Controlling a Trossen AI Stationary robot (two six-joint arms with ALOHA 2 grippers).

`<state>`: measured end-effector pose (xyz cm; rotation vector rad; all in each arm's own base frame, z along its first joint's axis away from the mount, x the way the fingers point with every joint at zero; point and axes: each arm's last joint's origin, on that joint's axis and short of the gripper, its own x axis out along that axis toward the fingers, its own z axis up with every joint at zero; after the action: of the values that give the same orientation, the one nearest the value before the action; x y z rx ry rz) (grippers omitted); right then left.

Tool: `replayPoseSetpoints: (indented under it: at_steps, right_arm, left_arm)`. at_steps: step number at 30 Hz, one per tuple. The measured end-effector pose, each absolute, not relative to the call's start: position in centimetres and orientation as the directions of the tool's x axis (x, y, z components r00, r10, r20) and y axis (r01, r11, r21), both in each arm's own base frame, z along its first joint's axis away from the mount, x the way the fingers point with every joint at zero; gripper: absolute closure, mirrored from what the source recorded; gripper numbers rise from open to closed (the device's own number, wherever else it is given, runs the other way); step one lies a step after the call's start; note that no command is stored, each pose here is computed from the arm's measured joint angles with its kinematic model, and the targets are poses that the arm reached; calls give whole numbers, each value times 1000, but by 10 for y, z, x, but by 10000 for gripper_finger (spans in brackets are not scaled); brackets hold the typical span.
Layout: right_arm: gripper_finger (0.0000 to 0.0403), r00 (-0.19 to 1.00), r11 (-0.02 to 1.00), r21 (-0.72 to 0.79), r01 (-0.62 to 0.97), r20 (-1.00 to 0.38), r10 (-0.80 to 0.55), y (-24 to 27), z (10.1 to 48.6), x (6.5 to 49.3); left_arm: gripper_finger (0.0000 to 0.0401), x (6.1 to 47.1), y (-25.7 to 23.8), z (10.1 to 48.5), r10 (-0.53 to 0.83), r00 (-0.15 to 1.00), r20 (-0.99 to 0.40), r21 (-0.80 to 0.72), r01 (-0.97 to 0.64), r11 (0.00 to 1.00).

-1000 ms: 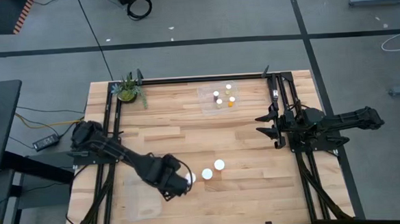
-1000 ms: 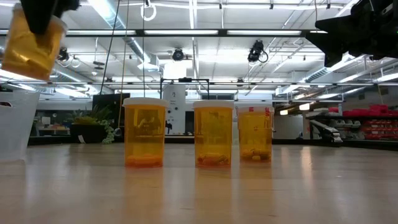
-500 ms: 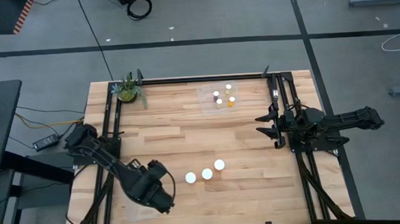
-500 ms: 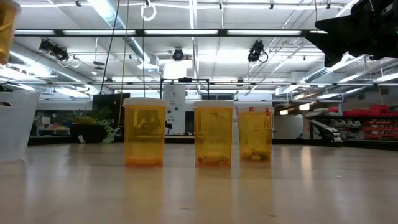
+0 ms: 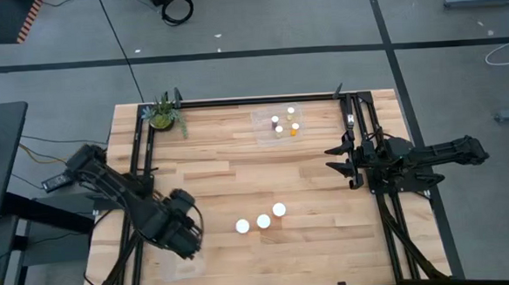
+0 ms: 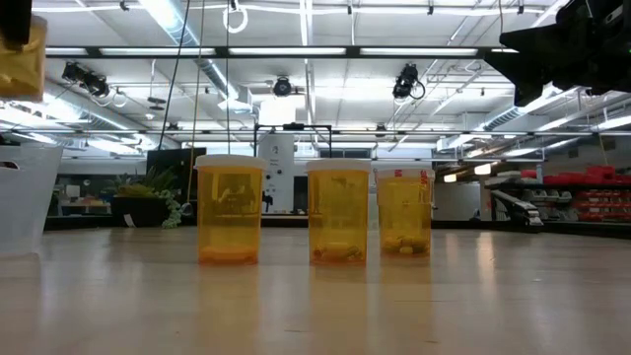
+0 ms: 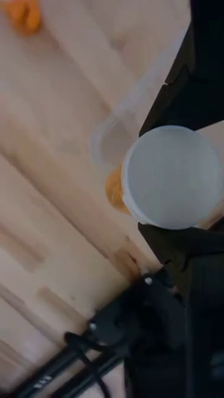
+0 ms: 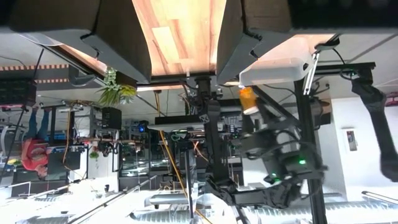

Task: Pick and place medicine bottles into bin by pill shape (circle, oval)
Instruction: Put the big orange pill bottle into the bottom transparent bin

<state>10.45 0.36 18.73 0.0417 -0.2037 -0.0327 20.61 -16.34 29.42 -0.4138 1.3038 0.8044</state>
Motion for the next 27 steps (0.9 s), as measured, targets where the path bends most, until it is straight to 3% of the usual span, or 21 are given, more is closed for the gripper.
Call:
replayPoseSetpoints:
  at_steps: [5,10,18,27]
  right_arm:
    - [214,979,999,45,28,202,-36,4,187,105]
    - [214,979,999,45,28,201,-37,4,187,105]
    - [214,979,999,45,28,202,-36,4,187,105]
    - [214,979,999,45,28,202,-36,4,187,105]
  left_arm:
    - [188,178,-148,287,213,139,-967,17,-800,600]
    - [166,168,-146,276,113,246,-963,-156,-846,510]
    - [183,179,-159,238,-9,273,-962,-243,-838,488]
    - [163,195,-156,212,50,220,-974,-162,-835,526]
